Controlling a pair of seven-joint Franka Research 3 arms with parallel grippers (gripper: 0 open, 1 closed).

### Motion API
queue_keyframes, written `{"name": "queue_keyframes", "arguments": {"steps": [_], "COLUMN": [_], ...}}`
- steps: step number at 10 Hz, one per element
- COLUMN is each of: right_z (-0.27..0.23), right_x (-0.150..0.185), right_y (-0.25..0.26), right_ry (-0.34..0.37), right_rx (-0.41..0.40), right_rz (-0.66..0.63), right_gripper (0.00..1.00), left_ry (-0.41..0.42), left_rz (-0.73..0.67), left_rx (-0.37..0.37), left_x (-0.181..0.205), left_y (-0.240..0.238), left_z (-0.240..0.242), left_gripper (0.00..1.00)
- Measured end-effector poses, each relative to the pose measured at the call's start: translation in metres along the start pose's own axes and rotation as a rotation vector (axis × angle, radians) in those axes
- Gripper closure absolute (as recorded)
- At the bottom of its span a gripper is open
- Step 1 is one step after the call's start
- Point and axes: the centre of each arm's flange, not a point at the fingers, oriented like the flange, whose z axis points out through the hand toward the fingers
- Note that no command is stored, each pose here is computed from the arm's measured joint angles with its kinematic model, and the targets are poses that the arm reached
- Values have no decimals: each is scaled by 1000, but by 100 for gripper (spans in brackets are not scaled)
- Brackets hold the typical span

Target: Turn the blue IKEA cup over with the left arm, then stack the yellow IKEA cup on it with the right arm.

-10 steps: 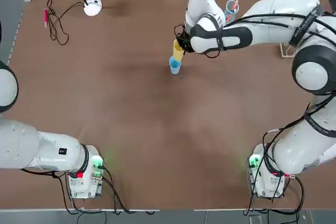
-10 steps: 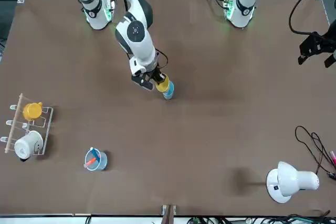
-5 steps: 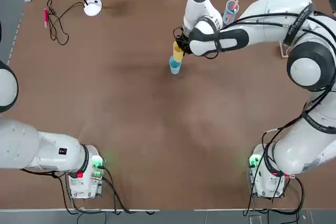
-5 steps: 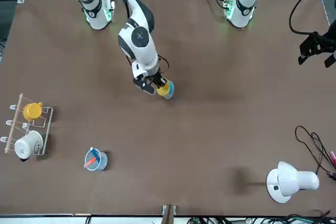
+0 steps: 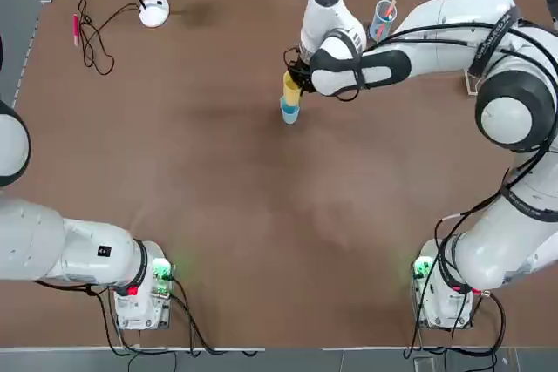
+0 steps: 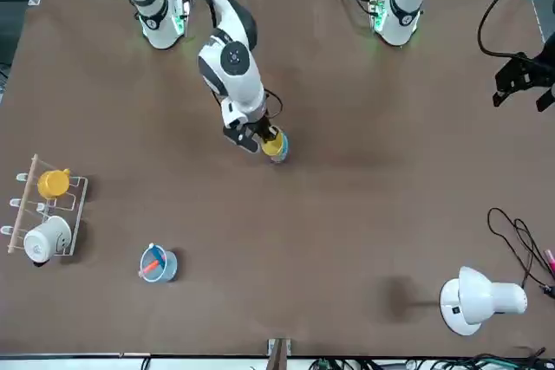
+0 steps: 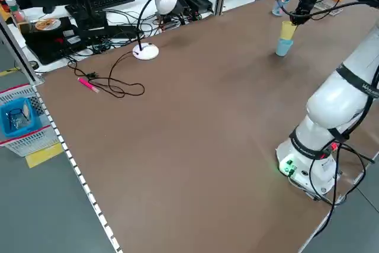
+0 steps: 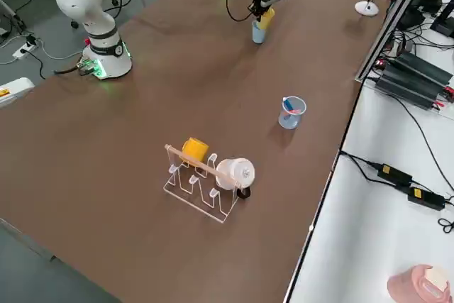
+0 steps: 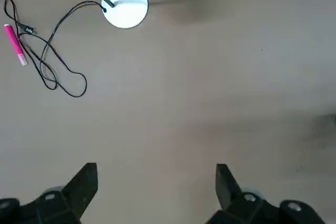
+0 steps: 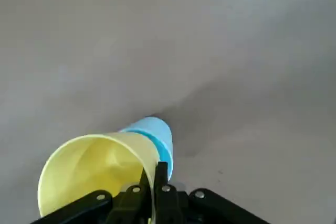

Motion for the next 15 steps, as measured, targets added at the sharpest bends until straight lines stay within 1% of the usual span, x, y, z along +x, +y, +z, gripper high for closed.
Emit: {"name": "queue_keyframes", "arguments": {"steps": [3,7,8,9,11,12,13,14,15], "right_z": [0,9,10,10,8,7,6,5,1], "right_x": [-11,-7,-5,-3,2,3,4,9,20], "right_y": [-3,-1,0,1,0,0,-1,0,1], "right_ry": [-7,0,0,1,3,5,7,10,19], "right_rx": [1,-13,-14,-14,-10,-7,-5,-2,3], "right_rz": [2,0,3,7,16,22,29,35,35], "right_gripper": [96,96,94,84,51,37,22,8,0], "left_ry": [0,0,0,0,0,0,0,0,0], "left_rz": [0,0,0,0,0,0,0,0,0], "left_rx": [0,0,0,0,0,0,0,0,0], "left_x": [0,0,0,0,0,0,0,0,0], "left_y": [0,0,0,0,0,0,0,0,0], "left_z": [0,0,0,0,0,0,0,0,0], "left_gripper": [1,1,1,1,1,1,1,1,1]}}
